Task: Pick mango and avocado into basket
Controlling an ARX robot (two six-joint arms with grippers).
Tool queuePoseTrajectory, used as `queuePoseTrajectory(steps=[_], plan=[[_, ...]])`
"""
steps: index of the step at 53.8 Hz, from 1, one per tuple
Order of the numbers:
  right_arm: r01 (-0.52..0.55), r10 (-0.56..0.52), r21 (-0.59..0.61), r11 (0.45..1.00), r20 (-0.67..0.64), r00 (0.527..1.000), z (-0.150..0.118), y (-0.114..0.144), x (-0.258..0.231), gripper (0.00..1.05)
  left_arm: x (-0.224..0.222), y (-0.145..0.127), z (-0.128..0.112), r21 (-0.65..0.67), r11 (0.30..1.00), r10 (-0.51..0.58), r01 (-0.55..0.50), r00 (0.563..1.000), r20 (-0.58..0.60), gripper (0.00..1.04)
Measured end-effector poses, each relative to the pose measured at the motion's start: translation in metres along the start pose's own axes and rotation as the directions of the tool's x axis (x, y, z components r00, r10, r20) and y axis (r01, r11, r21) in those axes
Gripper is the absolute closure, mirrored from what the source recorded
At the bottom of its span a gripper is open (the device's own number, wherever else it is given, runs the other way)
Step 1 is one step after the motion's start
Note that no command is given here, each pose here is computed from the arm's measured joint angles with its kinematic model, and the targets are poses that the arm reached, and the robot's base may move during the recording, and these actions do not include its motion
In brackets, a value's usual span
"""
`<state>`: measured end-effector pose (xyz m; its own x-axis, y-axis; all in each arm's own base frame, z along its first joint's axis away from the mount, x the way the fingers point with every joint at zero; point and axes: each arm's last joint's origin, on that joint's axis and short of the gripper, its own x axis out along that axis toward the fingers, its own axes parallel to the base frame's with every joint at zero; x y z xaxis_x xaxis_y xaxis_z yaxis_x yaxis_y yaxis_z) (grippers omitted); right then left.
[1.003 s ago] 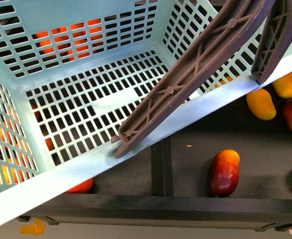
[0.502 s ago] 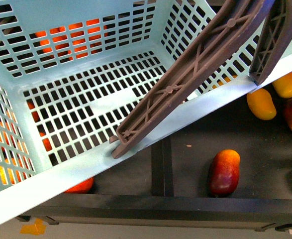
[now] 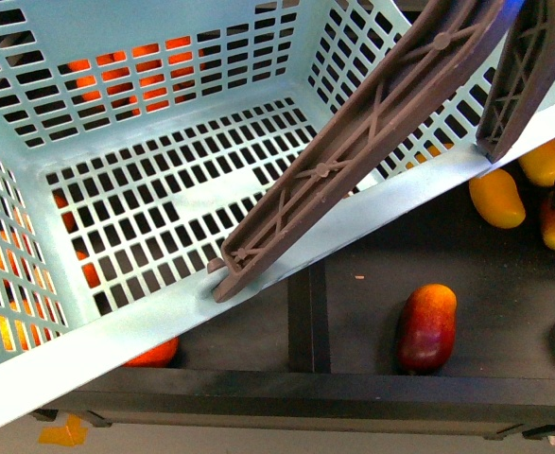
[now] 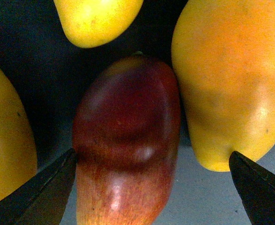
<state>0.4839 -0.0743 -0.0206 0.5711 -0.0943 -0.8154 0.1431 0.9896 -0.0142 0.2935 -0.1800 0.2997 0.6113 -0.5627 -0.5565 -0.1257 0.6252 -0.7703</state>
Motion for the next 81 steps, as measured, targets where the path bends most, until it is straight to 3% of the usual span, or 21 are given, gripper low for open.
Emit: queuePoseTrajectory(steps=[37,47,57,70,81], plan=[[-0.015,0.018,0.059,0.998,-0.059,0.998,-0.003,0.017,0.036,0.09,0.0,0.0,0.0,0.0,1.0,0.001,-0.001,1.0,0.0,1.01],[-0.018,0.022,0.067,0.998,-0.067,0.997,-0.005,0.02,0.037,0.33,0.0,0.0,0.0,0.0,1.0,0.001,-0.001,1.0,0.0,1.01],[-0.027,0.031,0.075,0.997,-0.062,0.998,-0.011,0.019,0.035,0.41,0.0,0.0,0.0,0.0,1.0,0.001,-0.001,1.0,0.0,1.01],[-0.057,0.06,0.072,0.996,-0.038,0.997,-0.023,0.013,0.014,0.41,0.0,0.0,0.0,0.0,1.0,0.001,-0.001,1.0,0.0,1.01],[-0.119,0.111,0.054,0.991,0.126,0.986,-0.01,-0.004,-0.052,0.41,0.0,0.0,0.0,0.0,1.0,0.001,-0.001,1.0,0.0,1.01]])
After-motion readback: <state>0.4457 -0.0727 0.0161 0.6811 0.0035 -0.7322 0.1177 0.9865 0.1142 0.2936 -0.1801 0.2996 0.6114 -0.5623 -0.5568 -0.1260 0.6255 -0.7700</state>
